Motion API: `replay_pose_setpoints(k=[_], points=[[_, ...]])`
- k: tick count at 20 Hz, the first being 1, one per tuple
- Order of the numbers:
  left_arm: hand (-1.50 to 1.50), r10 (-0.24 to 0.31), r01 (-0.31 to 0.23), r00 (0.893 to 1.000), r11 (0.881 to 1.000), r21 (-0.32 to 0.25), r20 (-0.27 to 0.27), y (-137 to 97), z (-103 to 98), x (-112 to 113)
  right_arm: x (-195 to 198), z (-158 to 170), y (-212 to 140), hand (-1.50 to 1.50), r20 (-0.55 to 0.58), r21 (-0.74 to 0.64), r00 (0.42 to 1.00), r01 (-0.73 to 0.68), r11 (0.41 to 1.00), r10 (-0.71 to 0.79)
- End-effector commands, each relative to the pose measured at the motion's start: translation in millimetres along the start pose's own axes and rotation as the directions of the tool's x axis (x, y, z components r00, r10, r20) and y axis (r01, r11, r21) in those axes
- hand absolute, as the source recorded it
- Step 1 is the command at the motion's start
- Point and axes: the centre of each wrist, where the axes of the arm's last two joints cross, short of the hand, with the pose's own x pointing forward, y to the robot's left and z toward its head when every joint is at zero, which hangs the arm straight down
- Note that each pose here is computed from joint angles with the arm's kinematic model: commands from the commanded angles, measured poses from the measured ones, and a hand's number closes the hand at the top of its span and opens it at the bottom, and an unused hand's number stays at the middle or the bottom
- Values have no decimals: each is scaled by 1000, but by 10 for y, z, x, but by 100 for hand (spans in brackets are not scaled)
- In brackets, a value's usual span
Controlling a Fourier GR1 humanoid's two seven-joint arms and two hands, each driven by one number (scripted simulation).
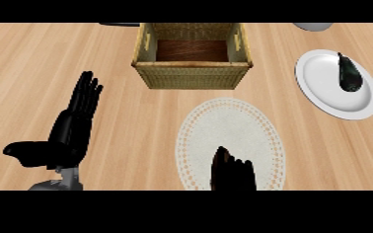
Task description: Pick the sweet potato from the placemat and place it in the basket
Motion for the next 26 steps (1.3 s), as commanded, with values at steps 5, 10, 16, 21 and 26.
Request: replay_pose_setpoints(k=[5, 10, 16, 21, 26], points=[[0, 10, -9, 1000, 998, -58, 22, -127, -47, 26, 278, 45, -581, 150, 216, -54, 927, 324, 945, -305], [0, 3, -1, 1000, 996, -84, 17, -174, -87, 9, 244, 51, -934, 150, 297, -113, 806, 561, 820, -511], [0, 7, -6, 1000, 997, -79, 9, -195, -137, 8, 262, 154, -1374, 150, 419, -196, 626, 770, 607, -658], [0, 0, -1, 1000, 995, -99, -13, -215, -91, -56, 241, 140, -1782, 150, 441, -201, 526, 848, 491, -727], [0, -2, 1, 1000, 997, -71, -16, -256, -92, -86, 280, 84, -2057, 150, 396, -212, 499, 867, 452, -771]])
